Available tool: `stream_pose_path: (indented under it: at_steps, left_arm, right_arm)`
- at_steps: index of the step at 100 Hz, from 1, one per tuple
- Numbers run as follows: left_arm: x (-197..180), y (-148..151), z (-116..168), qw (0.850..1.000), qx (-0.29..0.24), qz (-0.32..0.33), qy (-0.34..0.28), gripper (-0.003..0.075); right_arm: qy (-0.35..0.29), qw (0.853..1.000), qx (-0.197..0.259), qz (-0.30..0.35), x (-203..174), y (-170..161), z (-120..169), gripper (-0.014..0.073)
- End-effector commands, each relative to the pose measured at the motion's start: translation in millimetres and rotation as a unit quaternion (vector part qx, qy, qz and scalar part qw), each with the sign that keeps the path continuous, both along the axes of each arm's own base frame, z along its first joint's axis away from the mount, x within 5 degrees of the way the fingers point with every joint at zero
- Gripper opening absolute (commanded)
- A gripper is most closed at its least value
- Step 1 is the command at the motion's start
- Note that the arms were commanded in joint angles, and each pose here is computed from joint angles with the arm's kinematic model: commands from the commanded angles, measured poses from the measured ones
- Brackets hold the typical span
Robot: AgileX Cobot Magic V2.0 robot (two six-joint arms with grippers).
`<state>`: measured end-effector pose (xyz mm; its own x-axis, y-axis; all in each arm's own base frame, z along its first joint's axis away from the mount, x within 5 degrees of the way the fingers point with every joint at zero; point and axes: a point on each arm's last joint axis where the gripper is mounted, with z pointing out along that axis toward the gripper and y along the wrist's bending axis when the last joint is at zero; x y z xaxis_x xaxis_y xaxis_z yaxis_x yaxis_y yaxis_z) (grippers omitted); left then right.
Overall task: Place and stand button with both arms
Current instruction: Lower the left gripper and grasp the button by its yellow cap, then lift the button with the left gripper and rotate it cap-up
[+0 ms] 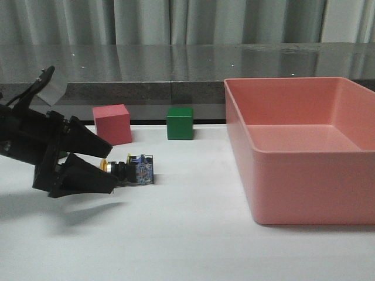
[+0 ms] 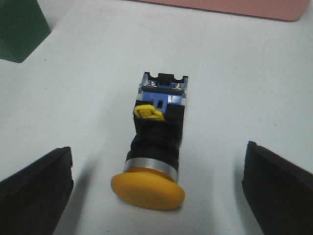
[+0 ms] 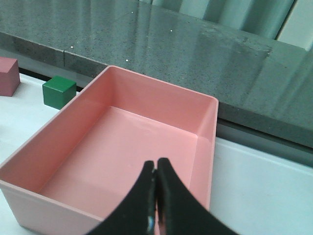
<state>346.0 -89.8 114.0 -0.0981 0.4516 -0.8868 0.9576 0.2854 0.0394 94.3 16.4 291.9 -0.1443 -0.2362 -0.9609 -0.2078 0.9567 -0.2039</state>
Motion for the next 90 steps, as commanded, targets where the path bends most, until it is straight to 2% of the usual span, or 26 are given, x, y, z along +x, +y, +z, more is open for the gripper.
stream_pose_path:
  at_steps: [1, 29, 36, 43, 44, 45, 50, 56, 57, 58, 59, 65, 73, 90]
  left_arm:
    - [7.1, -4.0, 22.2, 0.998, -0.055, 0.004, -0.037, 0.0673]
    - [8.6, -4.7, 4.4, 0.998, -0.059, 0.001, -0.015, 0.0671]
    - [8.5, -4.7, 3.6, 0.998, -0.059, 0.001, -0.014, 0.0638]
    - [8.5, -4.7, 3.6, 0.998, -0.059, 0.001, -0.014, 0.0549]
    - [8.5, -4.7, 3.6, 0.998, -0.059, 0.001, -0.014, 0.0514]
    - [8.5, -4.7, 3.6, 0.998, -0.059, 0.001, -0.014, 0.0514]
    - [8.4, -4.7, 3.5, 0.998, -0.059, 0.000, -0.014, 0.0419]
    - [8.4, -4.7, 3.5, 0.998, -0.059, 0.000, -0.014, 0.0277]
    - [8.4, -4.7, 3.5, 0.998, -0.059, 0.000, -0.014, 0.0277]
    - [8.4, -4.7, 3.5, 0.998, -0.059, 0.000, -0.014, 0.0235]
    - [8.4, -4.7, 3.5, 0.998, -0.059, 0.000, -0.014, 0.0235]
    - [7.5, -5.0, 3.8, 0.998, -0.060, -0.006, -0.013, 0.0103]
    - [6.3, -5.5, 7.2, 0.997, -0.072, -0.013, -0.016, -0.0022]
    - [3.6, -1.7, 29.3, 0.995, -0.094, -0.024, -0.030, -0.0019]
  right_arm:
    - [-0.053, 0.999, 0.008, -0.009, 1.1, -1.5, 16.2, -0.0108]
    - [-0.053, 0.999, 0.008, -0.009, 1.1, -1.5, 16.2, -0.0108]
    - [-0.053, 0.999, 0.008, -0.009, 1.1, -1.5, 16.2, -0.0108]
    - [-0.053, 0.999, 0.008, -0.009, 1.1, -1.5, 16.2, -0.0108]
    - [-0.053, 0.999, 0.008, -0.009, 1.1, -1.5, 16.2, -0.0108]
    - [-0.053, 0.999, 0.008, -0.009, 1.1, -1.5, 16.2, -0.0108]
    - [-0.053, 0.999, 0.008, -0.009, 1.1, -1.5, 16.2, -0.0108]
    - [-0.053, 0.999, 0.008, -0.009, 1.1, -1.5, 16.2, -0.0108]
    - [-0.053, 0.999, 0.008, -0.009, 1.1, -1.5, 16.2, -0.0108]
    - [-0.053, 0.999, 0.008, -0.009, 1.1, -1.5, 16.2, -0.0108]
    - [-0.053, 0.999, 0.008, -0.009, 1.1, -1.5, 16.2, -0.0108]
    - [-0.053, 0.999, 0.008, -0.009, 1.1, -1.5, 16.2, -0.0108]
    - [-0.053, 0.999, 0.008, -0.009, 1.1, -1.5, 16.2, -0.0108]
    - [-0.053, 0.999, 0.008, -0.009, 1.1, -1.5, 16.2, -0.0108]
